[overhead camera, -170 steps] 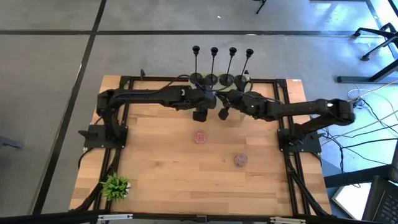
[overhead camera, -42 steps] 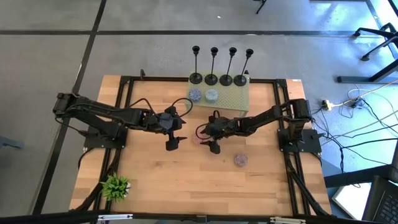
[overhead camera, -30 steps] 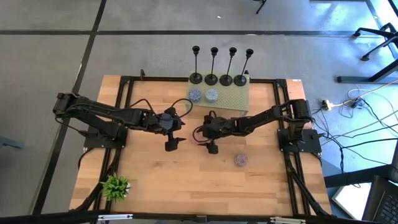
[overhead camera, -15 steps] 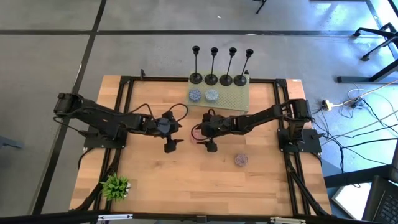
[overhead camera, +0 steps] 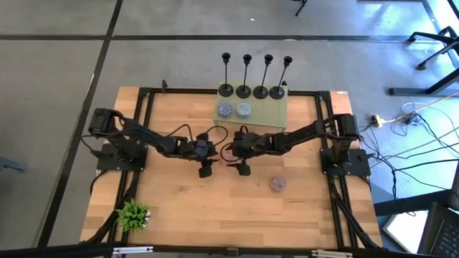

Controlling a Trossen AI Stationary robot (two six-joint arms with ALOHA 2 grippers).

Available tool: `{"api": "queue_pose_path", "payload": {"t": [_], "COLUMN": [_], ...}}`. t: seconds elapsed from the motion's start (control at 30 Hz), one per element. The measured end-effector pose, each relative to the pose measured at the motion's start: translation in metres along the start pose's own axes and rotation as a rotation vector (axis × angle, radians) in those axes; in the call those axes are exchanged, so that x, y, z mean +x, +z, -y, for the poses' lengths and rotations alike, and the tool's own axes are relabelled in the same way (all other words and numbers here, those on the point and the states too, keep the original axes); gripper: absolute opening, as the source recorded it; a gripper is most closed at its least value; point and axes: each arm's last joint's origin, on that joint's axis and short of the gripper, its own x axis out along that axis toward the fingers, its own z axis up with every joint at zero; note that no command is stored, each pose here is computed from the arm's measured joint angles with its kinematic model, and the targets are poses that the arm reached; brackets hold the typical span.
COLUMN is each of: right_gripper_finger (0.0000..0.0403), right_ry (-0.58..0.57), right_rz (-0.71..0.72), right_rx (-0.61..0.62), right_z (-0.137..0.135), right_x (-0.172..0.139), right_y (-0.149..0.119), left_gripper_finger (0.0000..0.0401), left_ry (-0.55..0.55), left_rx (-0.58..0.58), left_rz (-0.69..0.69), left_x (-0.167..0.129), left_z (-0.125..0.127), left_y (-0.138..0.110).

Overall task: Pick & Place candle stick holders
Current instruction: Put the pink scented candle on the shelf

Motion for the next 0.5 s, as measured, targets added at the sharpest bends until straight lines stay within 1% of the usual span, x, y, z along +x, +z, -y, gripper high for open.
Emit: {"api": "queue_pose_path", "payload": {"t": [0.1, 0.2, 0.3, 0.5], "right_gripper_finger": [0.0350, 0.0350, 0.0350, 0.0350], "right_ry": [0.001, 0.028, 0.046, -0.016], "right_rz": [-0.002, 0.000, 0.001, -0.049], "right_rx": [0.002, 0.002, 0.002, 0.008], "right_z": [0.000, -0.001, -0.002, 0.001], "right_x": [0.000, 0.000, 0.001, 0.008], "right_y": [0.000, 0.000, -0.001, -0.012], "left_gripper_finger": [0.0119, 0.0098, 0.0087, 0.0084], "left_ry": [0.000, -0.047, -0.091, -0.098], "left_rx": [-0.034, -0.056, -0.074, -0.084], "left_rz": [0.009, 0.031, 0.045, 0.055], "left_x": [0.010, 0.017, 0.021, 0.021], "left_z": [-0.006, -0.010, -0.011, -0.012], "left_y": [-0.002, -0.002, -0.002, -0.001]}}
